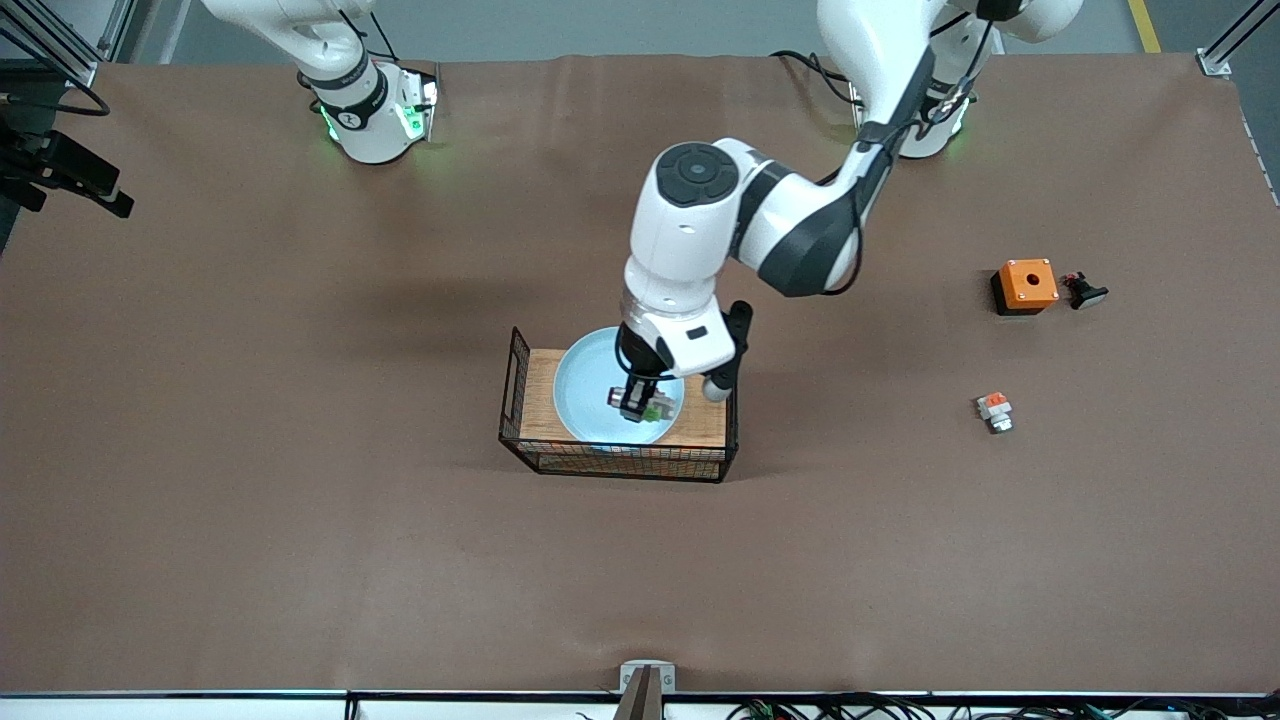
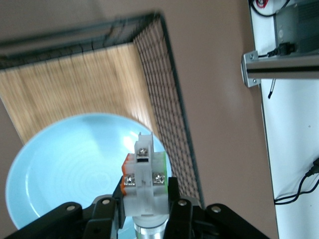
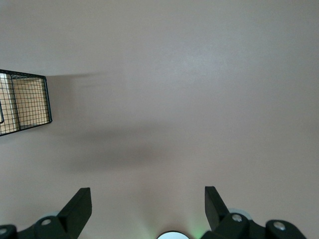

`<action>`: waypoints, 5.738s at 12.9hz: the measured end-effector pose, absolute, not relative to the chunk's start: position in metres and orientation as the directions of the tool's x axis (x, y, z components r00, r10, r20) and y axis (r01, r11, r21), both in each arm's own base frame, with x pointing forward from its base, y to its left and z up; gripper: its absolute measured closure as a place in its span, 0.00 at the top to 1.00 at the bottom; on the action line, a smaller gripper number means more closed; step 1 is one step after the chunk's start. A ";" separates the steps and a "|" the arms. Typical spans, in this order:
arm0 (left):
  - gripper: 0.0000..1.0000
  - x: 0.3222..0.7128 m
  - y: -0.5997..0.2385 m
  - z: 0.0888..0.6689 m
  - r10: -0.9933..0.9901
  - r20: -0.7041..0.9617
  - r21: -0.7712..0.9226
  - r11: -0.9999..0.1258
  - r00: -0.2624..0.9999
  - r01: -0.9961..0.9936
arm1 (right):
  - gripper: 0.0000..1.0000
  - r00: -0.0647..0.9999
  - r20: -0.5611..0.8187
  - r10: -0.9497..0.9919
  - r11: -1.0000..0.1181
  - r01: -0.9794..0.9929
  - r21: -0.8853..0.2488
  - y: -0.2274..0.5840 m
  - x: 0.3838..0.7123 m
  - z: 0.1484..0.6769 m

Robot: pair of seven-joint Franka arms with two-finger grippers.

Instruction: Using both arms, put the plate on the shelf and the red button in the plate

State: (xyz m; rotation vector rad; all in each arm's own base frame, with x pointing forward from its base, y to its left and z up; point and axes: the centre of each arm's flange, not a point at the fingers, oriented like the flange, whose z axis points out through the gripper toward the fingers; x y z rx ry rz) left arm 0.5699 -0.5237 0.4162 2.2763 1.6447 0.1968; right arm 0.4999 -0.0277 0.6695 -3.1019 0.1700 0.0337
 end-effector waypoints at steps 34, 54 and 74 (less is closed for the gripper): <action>0.73 0.530 -0.570 0.345 0.911 0.025 0.315 -0.399 0.412 0.861 | 1.00 0.996 -0.024 -0.081 -0.996 -0.082 -0.034 -0.028 0.501 0.666; 1.00 0.559 -0.286 0.621 0.678 0.007 -0.029 -0.734 0.735 0.678 | 1.00 0.997 0.003 -0.083 -0.997 -0.083 -0.008 -0.032 0.504 0.667; 1.00 0.527 -0.006 0.677 0.215 -0.138 0.079 -0.971 0.967 0.227 | 1.00 0.997 0.011 -0.079 -0.997 -0.079 -0.007 -0.030 0.505 0.668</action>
